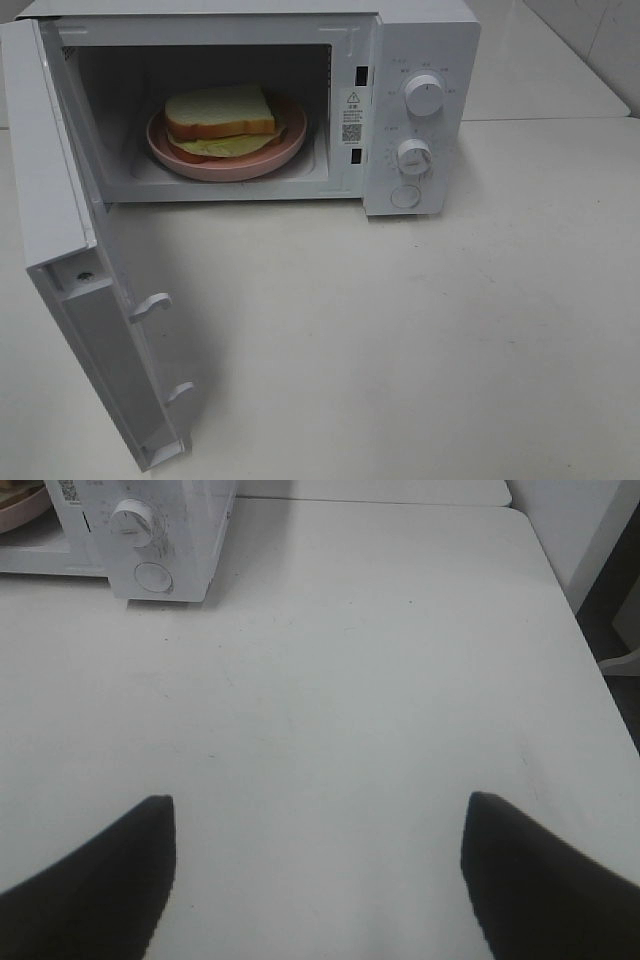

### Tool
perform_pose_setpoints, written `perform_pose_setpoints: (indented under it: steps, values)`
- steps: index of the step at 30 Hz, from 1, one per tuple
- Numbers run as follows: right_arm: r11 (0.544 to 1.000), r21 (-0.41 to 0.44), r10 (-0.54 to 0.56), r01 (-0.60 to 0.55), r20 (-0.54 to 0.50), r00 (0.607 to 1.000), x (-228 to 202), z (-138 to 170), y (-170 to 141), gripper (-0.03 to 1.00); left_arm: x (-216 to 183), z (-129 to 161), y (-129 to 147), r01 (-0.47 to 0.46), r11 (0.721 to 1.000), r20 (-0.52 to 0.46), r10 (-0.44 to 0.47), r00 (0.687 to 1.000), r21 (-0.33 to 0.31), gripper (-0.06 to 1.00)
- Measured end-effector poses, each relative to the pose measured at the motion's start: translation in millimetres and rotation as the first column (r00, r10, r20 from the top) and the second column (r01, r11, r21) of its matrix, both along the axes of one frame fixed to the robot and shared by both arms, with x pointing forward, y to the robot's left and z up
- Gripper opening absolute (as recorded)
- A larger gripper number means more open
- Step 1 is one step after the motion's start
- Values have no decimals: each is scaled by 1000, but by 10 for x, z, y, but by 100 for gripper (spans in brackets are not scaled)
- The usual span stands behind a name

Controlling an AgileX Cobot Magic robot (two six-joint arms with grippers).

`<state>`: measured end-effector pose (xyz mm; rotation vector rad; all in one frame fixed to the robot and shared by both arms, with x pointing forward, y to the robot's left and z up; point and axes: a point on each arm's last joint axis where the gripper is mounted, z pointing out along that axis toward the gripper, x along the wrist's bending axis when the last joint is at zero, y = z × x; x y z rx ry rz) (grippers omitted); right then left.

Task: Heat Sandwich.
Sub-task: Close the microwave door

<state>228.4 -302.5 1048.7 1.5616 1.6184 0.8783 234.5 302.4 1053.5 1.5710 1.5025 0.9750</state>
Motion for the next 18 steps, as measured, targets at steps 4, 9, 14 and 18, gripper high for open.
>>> perform_pose_setpoints:
  steps: [4,9,14,18]
  values:
    - [1000,0,0,0,0,1000,0,0,0,76,0,0,0,0,1000,0,0,1000,0,97]
    - [1000,0,0,0,0,1000,0,0,0,76,0,0,0,0,1000,0,0,1000,0,97]
    - [1000,0,0,0,0,1000,0,0,0,76,0,0,0,0,1000,0,0,1000,0,97]
    - [1000,0,0,0,0,1000,0,0,0,76,0,0,0,0,1000,0,0,1000,0,97]
